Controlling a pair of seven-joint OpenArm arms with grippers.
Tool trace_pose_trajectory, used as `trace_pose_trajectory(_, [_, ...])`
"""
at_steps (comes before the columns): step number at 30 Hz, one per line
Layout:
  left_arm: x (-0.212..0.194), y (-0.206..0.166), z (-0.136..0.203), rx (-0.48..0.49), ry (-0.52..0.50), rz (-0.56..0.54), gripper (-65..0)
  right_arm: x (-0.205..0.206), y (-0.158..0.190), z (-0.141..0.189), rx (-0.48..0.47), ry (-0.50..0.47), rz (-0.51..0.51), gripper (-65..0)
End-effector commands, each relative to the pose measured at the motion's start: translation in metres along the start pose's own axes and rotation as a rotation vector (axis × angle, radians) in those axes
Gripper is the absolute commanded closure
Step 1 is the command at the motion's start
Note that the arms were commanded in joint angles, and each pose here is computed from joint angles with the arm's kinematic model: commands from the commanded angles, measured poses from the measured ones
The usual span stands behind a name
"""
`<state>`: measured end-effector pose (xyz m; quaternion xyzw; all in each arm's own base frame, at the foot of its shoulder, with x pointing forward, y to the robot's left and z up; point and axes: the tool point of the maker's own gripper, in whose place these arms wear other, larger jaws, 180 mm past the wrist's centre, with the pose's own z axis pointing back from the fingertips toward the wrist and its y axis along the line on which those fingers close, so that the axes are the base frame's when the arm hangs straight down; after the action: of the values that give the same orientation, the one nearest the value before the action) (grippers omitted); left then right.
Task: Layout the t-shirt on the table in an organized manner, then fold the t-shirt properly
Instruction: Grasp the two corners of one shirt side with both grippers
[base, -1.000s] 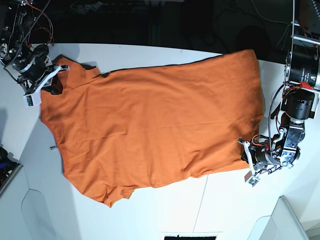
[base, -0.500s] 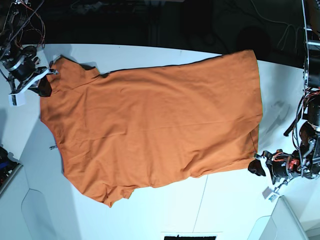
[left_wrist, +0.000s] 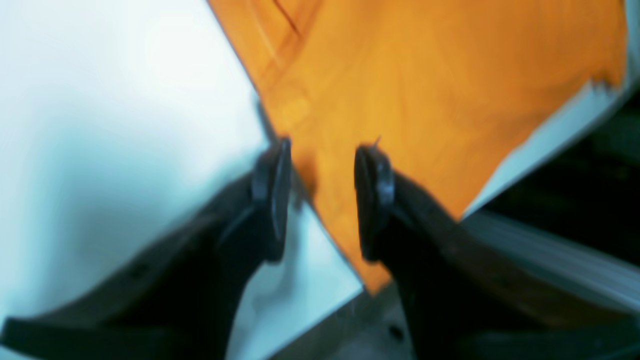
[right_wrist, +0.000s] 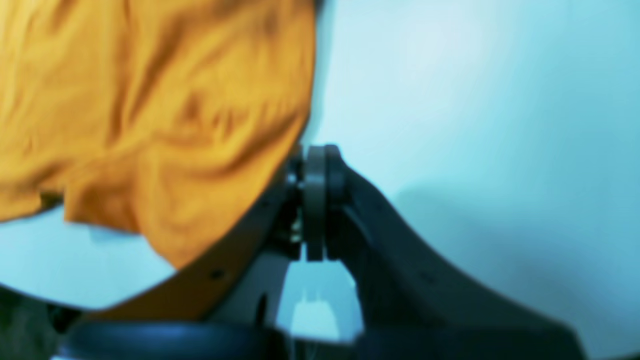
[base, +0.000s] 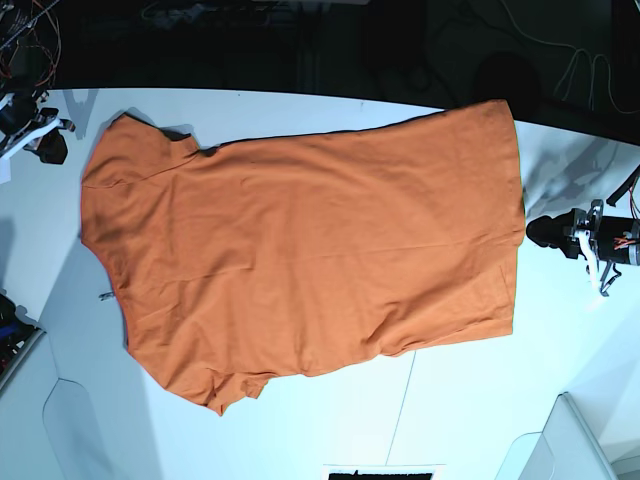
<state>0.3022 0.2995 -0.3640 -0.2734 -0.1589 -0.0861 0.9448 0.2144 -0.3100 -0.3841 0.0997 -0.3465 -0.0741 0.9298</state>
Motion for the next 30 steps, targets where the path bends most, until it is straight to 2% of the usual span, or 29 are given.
trace_pose_trajectory(1, [0.003, 0.001, 0.015, 0.011, -0.024, -0.017, -24.3, 0.01, -0.001, 0.006, 0.009, -0.034, 0.023, -8.1])
trace_pose_trajectory(3, [-0.011, -0.002, 0.017, 0.006, -0.023, -0.021, -24.3, 0.001, -0.002, 0.008, 0.006, -0.013, 0.019, -21.2])
trace_pose_trajectory(5, [-0.021, -0.004, 0.02, 0.001, -0.044, -0.014, -25.1, -0.005, -0.003, 0.009, 0.003, 0.001, 0.017, -26.7])
trace_pose_trajectory(10, [-0.041, 0.004, 0.028, 0.006, -0.121, 0.061, -36.0, -0.013, -0.001, 0.005, 0.016, 0.023, 0.008, -27.0])
trace_pose_trajectory(17, [-0.092, 0.01, 0.025, 0.012, -0.092, 0.162, -35.9, -0.019, 0.021, -0.013, 0.067, 0.051, 0.052, -27.0])
trace_pose_trajectory(24, [-0.129, -0.016, 0.004, -0.028, -0.001, 0.127, -35.9, -0.029, 0.035, -0.039, 0.123, 0.092, 0.019, -27.0])
trace_pose_trajectory(30, [-0.15, -0.037, -0.025, -0.063, 0.016, 0.121, -35.9, -0.022, 0.04, -0.041, 0.146, 0.075, 0.008, -27.0])
